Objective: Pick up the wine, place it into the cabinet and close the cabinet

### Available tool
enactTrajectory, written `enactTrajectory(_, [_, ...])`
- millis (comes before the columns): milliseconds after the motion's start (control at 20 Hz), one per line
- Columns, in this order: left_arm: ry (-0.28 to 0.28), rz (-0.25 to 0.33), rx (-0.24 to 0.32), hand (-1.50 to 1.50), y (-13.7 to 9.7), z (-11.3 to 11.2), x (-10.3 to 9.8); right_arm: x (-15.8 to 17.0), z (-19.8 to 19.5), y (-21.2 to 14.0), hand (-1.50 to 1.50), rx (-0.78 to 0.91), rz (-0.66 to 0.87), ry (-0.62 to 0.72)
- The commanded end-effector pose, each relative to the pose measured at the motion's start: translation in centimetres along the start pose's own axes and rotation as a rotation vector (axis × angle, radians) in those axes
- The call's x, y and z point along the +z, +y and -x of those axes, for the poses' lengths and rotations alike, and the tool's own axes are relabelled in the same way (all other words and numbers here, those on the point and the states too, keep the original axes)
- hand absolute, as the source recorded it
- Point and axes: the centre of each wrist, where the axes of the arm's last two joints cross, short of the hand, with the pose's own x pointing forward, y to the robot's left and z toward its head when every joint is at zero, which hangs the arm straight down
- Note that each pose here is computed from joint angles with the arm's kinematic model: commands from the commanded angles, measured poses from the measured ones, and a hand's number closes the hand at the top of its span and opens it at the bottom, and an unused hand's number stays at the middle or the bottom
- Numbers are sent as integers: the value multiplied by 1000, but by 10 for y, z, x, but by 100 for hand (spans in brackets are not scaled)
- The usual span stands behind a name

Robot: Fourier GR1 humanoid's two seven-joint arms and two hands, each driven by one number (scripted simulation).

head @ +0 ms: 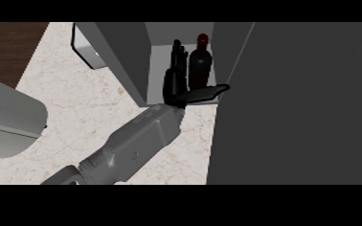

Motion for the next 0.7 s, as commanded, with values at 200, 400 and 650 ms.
enactTrajectory(200, [-18, 34, -4, -150, -2, 3, 19, 5, 0, -16, -150, 21, 35, 18])
enactTrajectory(400, [-56, 56, -7, -150, 17, 12, 45, 2, -15, -6, -150, 25, 48, 15])
enactTrajectory(650, [-46, 86, 0, -150, 22, -1, 43, 0, -2, 8, -150, 27, 44, 6])
